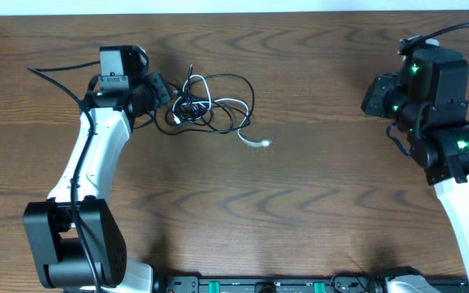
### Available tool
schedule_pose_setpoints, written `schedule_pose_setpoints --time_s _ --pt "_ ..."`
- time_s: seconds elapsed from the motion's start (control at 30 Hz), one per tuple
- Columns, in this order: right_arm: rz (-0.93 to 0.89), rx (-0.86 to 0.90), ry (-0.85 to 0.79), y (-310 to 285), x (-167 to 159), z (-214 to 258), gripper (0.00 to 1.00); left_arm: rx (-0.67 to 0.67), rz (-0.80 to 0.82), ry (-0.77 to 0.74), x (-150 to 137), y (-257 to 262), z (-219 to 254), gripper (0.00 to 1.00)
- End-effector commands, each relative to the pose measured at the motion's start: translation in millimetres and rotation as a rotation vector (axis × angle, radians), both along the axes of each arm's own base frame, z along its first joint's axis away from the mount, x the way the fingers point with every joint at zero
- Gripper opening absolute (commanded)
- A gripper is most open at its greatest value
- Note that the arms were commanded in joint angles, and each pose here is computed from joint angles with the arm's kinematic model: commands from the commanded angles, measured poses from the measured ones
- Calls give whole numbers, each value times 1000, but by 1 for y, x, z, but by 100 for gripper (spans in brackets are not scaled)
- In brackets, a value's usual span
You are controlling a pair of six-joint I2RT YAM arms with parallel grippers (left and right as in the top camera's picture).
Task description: Untangle cables
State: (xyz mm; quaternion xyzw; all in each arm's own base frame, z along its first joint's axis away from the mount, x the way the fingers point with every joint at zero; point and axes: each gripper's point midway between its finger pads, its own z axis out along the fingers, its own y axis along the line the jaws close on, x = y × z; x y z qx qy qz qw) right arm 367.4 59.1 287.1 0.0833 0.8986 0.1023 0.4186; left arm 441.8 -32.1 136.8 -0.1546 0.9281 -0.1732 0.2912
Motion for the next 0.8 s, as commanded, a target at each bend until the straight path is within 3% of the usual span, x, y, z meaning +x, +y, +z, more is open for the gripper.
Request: schedule_pose_setpoints --time_s 0.0,0.03,0.1,0.33,0.63,0.77 --pt "209 29 18 30 7 -9 24 -138 -181 -114 8 -39 33 7" --pt "291 46 21 44 9 -13 34 -224 -266 -178 10 -57 51 7" --pt "354 80 26 57 12 -17 43 -342 -348 -254 11 -77 77 7" --pt "556 206 15 107 26 -29 53 -706 -514 -345 -2 -114 154 7" --pt "714 269 -52 163 40 -36 65 -802 -634 -297 -24 -135 166 7" --pt "744 293 -57 186 44 -44 65 -827 -672 -270 -32 -146 167 7"
